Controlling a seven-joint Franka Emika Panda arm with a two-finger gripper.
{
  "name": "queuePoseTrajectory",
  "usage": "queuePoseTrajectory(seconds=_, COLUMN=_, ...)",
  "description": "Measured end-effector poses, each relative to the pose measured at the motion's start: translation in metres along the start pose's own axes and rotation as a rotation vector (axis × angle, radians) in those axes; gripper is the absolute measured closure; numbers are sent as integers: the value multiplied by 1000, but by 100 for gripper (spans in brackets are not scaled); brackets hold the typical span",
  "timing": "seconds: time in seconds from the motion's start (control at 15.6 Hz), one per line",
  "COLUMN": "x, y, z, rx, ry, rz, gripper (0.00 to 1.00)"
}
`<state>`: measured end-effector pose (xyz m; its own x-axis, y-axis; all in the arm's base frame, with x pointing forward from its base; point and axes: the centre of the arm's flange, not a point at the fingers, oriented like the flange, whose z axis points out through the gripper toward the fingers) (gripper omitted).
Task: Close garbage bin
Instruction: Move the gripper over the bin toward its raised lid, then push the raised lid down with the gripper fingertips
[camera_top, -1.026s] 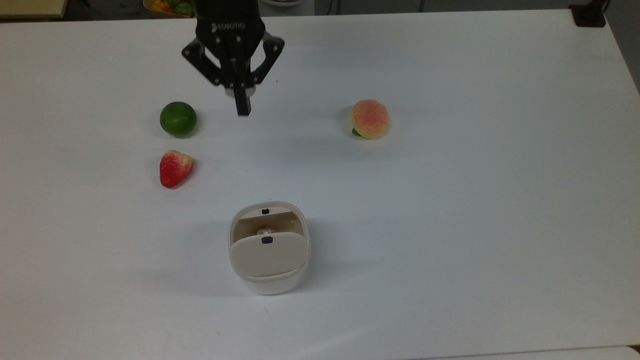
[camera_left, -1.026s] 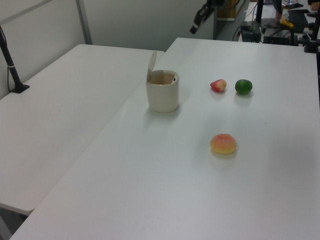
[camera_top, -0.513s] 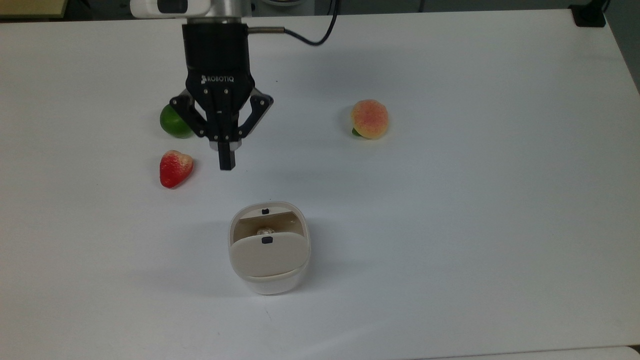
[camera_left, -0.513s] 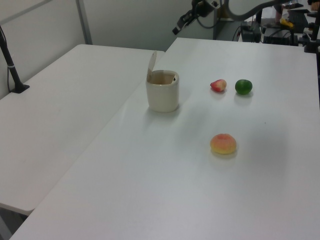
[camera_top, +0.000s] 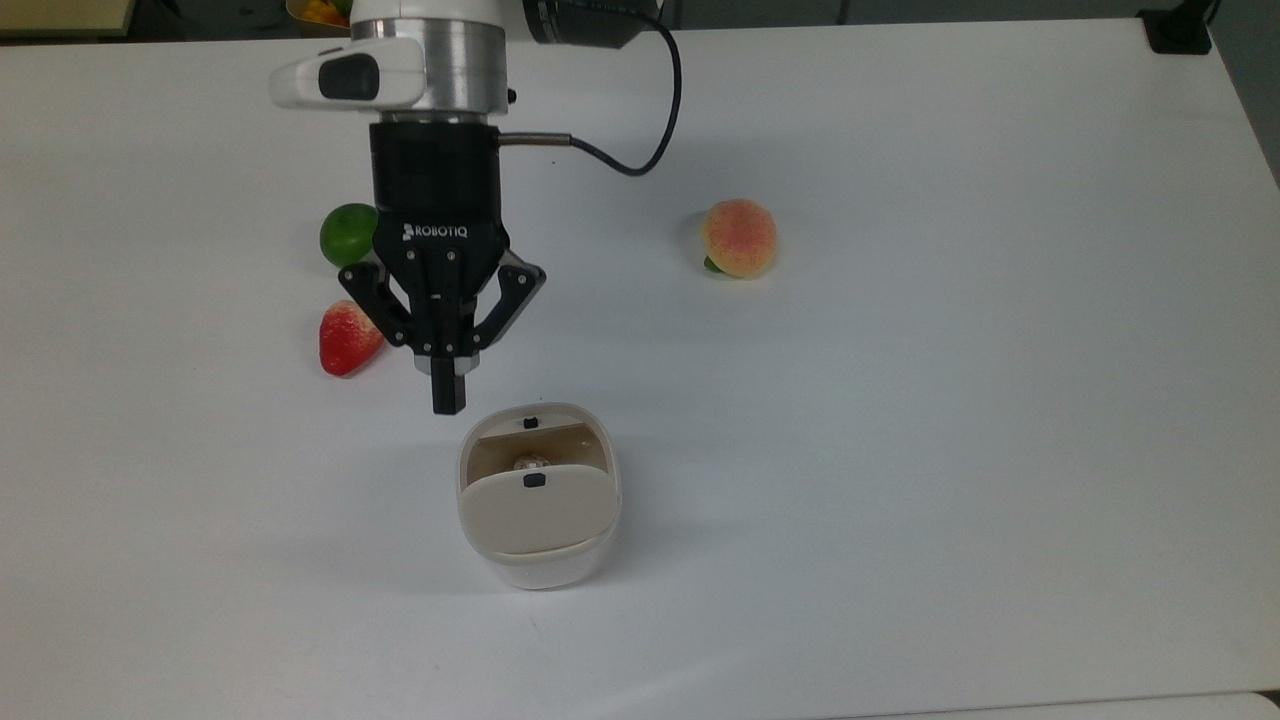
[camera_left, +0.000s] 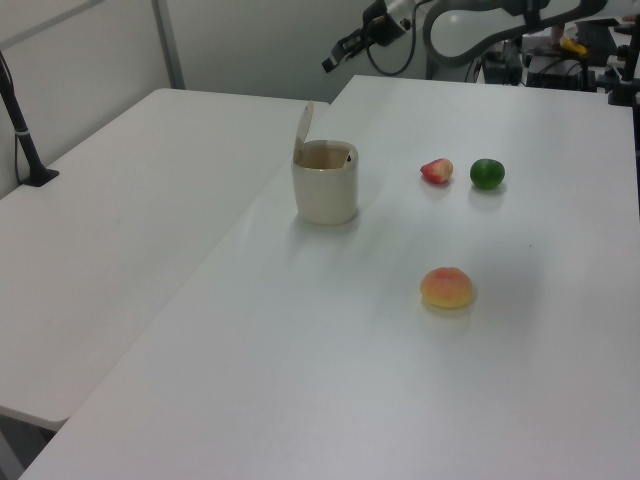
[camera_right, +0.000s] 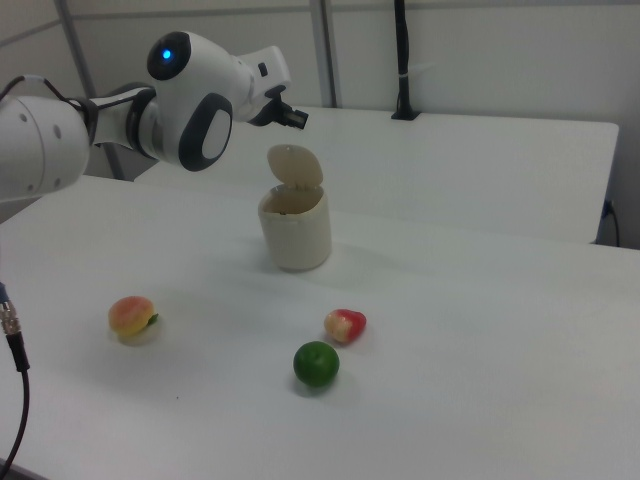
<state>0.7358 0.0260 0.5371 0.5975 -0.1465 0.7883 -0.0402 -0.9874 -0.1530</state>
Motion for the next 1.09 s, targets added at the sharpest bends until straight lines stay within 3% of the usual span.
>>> queuePoseTrajectory(seconds=0.32, x=-4, y=-15, z=17, rx=17, ry=35, rz=-5, gripper=99)
queuePoseTrajectory(seconds=0.71, x=-24, y=-27, z=43, rx=31, ry=90, rz=-18, gripper=99)
queuePoseTrajectory(seconds=1.09, x=-41, y=-24, z=63, rx=25, ry=78, rz=-20, gripper=99)
